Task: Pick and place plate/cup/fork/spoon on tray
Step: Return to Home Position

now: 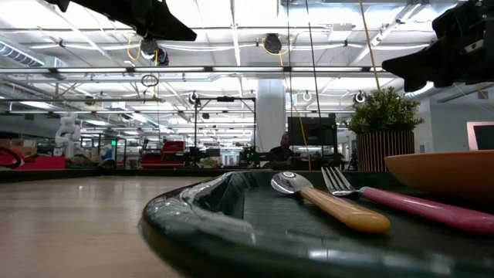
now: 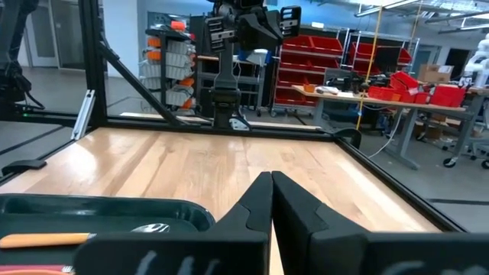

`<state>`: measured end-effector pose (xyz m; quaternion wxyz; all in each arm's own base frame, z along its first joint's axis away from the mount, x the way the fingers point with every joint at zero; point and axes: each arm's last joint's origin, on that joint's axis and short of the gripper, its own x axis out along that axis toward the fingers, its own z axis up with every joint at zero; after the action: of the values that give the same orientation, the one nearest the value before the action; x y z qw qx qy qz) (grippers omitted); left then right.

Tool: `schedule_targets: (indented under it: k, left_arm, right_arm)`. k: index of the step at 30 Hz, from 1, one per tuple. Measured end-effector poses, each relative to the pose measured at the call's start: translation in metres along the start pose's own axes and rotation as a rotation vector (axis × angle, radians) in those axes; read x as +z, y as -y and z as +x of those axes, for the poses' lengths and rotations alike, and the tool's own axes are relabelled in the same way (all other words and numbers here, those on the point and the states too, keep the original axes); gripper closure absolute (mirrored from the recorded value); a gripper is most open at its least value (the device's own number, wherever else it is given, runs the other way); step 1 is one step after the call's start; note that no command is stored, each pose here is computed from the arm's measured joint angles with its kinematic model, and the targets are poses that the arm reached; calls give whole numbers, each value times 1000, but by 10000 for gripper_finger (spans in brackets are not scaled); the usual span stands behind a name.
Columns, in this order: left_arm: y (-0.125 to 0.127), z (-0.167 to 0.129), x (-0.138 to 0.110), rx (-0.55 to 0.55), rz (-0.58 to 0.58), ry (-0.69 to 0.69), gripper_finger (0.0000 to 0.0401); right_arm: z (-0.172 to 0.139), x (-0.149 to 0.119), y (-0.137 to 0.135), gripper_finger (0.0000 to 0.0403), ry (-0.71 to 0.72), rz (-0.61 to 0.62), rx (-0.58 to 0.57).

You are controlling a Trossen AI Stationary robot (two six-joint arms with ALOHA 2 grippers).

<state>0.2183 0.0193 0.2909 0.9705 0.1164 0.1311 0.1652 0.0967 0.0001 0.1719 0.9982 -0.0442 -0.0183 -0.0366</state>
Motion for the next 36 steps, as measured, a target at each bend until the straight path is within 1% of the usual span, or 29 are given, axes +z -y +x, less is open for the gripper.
schedule_targets:
  k: [12, 17, 20, 23, 29, 31, 36]
  left_arm:
    - [0, 0, -2, -8, 13, -17, 361]
    - [1, 0, 1, -99, 30, 26, 361]
    - [-3, 2, -2, -113, 26, 18, 361]
    - [-4, 3, -10, -116, 20, -3, 361]
    - [-8, 0, -34, -87, 3, -19, 361]
    - [-9, -3, -38, -87, -20, 20, 361]
    - [-11, -17, -50, -90, -58, 57, 361]
  right_arm:
    - [0, 1, 0, 403, 9, 1, -1]
    - [0, 1, 0, 403, 13, 2, -1]
    - [0, 1, 0, 403, 14, 2, -1]
    - [0, 1, 0, 403, 15, 2, -1]
    - [0, 1, 0, 403, 15, 2, -1]
    - [0, 1, 0, 403, 15, 2, -1]
    - [0, 1, 0, 403, 12, 2, -1]
